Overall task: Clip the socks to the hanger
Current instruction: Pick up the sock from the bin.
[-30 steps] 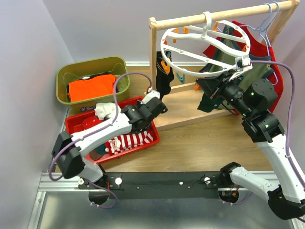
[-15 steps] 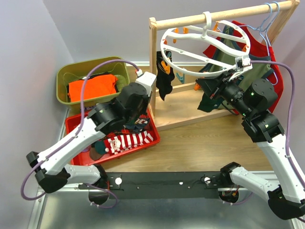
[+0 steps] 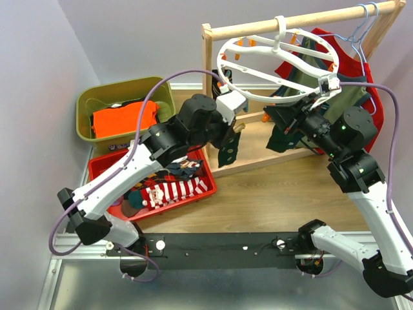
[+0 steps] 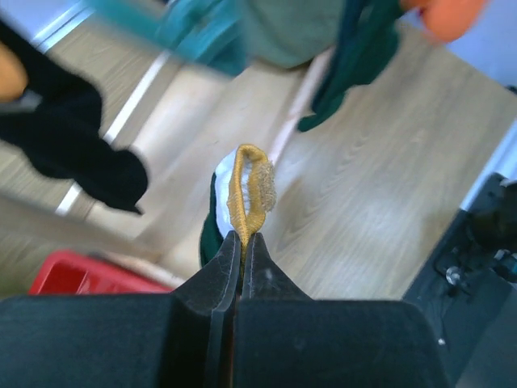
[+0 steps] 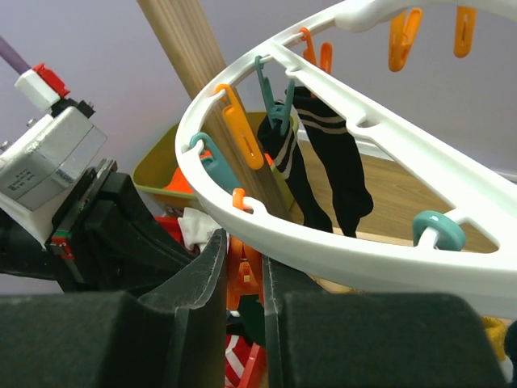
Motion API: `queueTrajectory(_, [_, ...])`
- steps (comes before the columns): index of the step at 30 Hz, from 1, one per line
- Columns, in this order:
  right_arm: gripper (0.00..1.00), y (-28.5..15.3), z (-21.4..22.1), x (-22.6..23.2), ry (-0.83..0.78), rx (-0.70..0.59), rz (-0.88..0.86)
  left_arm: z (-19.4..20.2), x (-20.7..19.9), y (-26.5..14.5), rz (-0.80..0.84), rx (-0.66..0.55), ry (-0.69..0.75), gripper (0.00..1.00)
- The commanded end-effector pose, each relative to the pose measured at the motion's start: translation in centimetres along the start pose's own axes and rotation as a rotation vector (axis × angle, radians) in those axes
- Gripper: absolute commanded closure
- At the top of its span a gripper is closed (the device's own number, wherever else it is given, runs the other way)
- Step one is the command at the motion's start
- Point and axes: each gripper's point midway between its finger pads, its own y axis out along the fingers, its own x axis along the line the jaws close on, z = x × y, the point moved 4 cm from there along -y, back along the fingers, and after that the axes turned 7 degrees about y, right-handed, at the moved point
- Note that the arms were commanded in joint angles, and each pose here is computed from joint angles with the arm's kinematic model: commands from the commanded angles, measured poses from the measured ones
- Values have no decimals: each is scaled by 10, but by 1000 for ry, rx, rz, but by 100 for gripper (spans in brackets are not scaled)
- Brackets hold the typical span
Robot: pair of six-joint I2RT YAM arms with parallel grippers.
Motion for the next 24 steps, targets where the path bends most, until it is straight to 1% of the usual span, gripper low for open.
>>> queueTrajectory(1, [86, -1, -3, 14, -53, 2, -104, -37, -28, -1, 228, -101, 100, 100])
queueTrajectory(2, [86, -1, -2, 14, -62, 10, -116, -39, -29, 1, 237, -100, 111, 100])
queueTrajectory(3, [86, 0, 0, 15, -66, 16, -121, -35, -30, 8, 247, -74, 119, 100])
queueTrajectory(4, [86, 0, 1, 15, -71, 20, -129, -42, -31, 7, 257, -85, 130, 100])
queueTrajectory(6, [86, 0, 2, 14, -81, 26, -132, -39, -33, 14, 271, -57, 158, 100])
queueTrajectory(8, [86, 1, 4, 14, -92, 33, -137, -45, -35, 14, 287, -67, 177, 100])
queueTrajectory(9, [86, 1, 4, 14, -96, 34, -140, -42, -36, 18, 292, -48, 180, 100])
queueTrajectory(18, [85, 1, 13, 14, -167, 67, -187, -44, -39, 21, 329, -27, 220, 100])
queueTrajectory(24, [85, 1, 22, 15, -214, 99, -233, -51, -40, 13, 346, -49, 251, 100])
